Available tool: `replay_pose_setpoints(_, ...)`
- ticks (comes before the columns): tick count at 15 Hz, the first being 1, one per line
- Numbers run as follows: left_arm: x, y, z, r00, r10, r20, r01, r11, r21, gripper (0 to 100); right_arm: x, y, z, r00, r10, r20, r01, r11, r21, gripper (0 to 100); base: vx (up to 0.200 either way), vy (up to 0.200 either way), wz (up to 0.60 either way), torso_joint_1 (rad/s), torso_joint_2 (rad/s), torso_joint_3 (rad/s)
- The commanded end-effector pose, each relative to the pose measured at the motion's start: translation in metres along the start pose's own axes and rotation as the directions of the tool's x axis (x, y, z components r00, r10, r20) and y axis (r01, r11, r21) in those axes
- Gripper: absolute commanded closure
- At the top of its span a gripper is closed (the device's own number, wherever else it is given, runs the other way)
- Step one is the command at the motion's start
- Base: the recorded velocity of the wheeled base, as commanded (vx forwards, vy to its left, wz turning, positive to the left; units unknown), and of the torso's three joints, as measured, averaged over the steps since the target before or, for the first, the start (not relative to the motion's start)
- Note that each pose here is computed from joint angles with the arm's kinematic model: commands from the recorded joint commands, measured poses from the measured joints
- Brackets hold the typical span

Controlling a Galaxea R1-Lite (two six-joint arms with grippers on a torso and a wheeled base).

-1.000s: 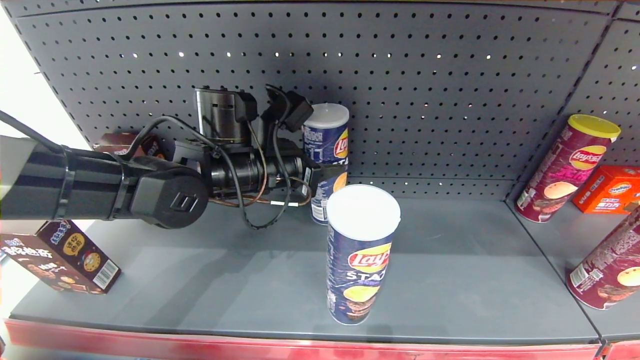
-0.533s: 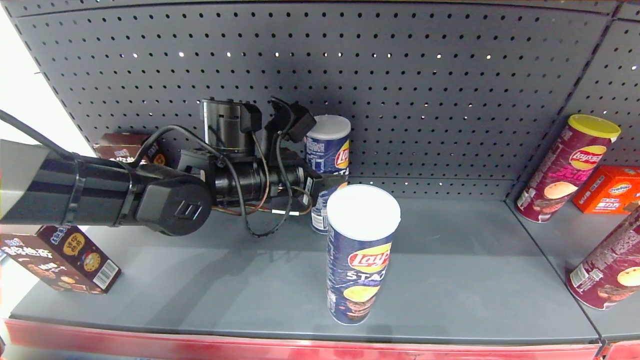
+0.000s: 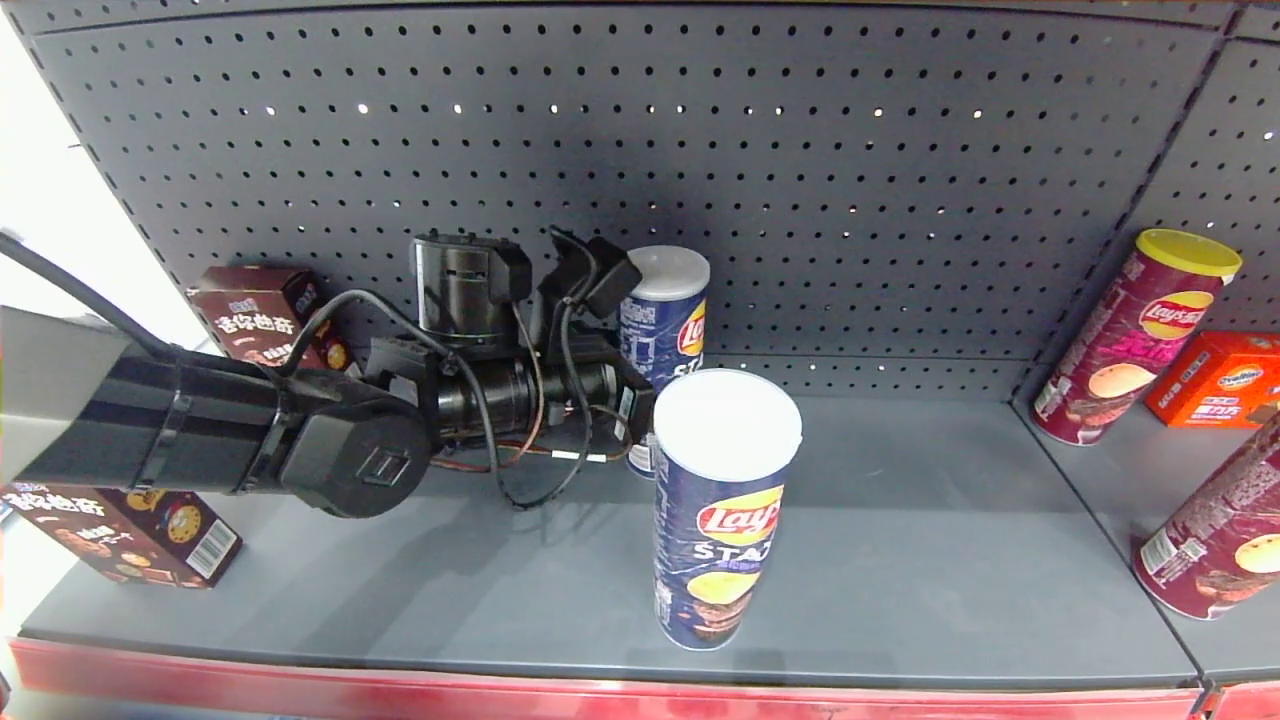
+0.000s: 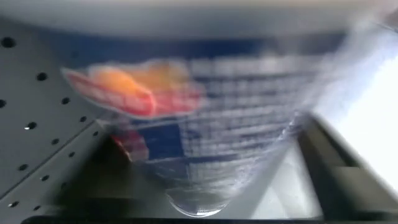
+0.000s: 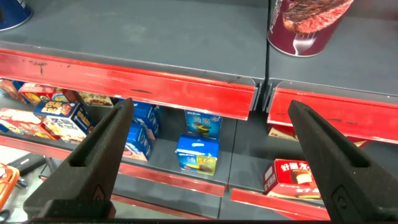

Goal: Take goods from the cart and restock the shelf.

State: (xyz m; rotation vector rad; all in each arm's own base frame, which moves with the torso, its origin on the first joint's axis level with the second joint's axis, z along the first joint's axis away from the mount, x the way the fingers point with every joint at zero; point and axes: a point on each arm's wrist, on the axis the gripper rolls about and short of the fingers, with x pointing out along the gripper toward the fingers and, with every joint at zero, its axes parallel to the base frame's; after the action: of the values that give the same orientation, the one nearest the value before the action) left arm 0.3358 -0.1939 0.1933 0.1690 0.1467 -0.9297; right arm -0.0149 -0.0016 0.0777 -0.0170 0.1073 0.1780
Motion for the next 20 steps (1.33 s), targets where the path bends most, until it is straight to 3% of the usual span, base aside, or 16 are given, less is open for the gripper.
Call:
replay_pose_setpoints(1,-0.003,-0.002,-0.003,1.000,-0.003,-0.012,0.003,1.000,-0.006,0,0.000,0.000,0.000,1.000,0.002,-0.002,-0.002,1.000,0.000,0,0.000,0.000,0.00,0.000,0.00,0.000)
replay_pose_setpoints(4,-0.021,-0.007,-0.002,0.999,0.026,-0.021,-0.026,1.000,-0.007,0,0.000,0.000,0.000,1.000,0.002,-0.001,-0.002,1.000,0.000,0,0.000,0.000,0.00,0.000,0.00,0.000)
replay_pose_setpoints(7,-0.036,-0.013,-0.005,0.998,0.067,0.001,-0.067,0.998,0.003,0,0.000,0.000,0.000,1.000,0.002,-0.001,-0.002,1.000,0.000,0,0.000,0.000,0.00,0.000,0.00,0.000)
replay_pose_setpoints(10,-0.052,-0.020,-0.012,0.993,0.119,-0.021,-0.117,0.989,0.086,0,0.000,0.000,0.000,1.000,0.002,-0.001,-0.002,1.000,0.000,0,0.000,0.000,0.00,0.000,0.00,0.000)
replay_pose_setpoints(20,-0.040,-0.014,-0.013,0.973,0.226,-0.045,-0.221,0.971,0.091,0,0.000,0.000,0.000,1.000,0.002,-0.002,-0.002,1.000,0.000,0,0.000,0.000,0.00,0.000,0.00,0.000)
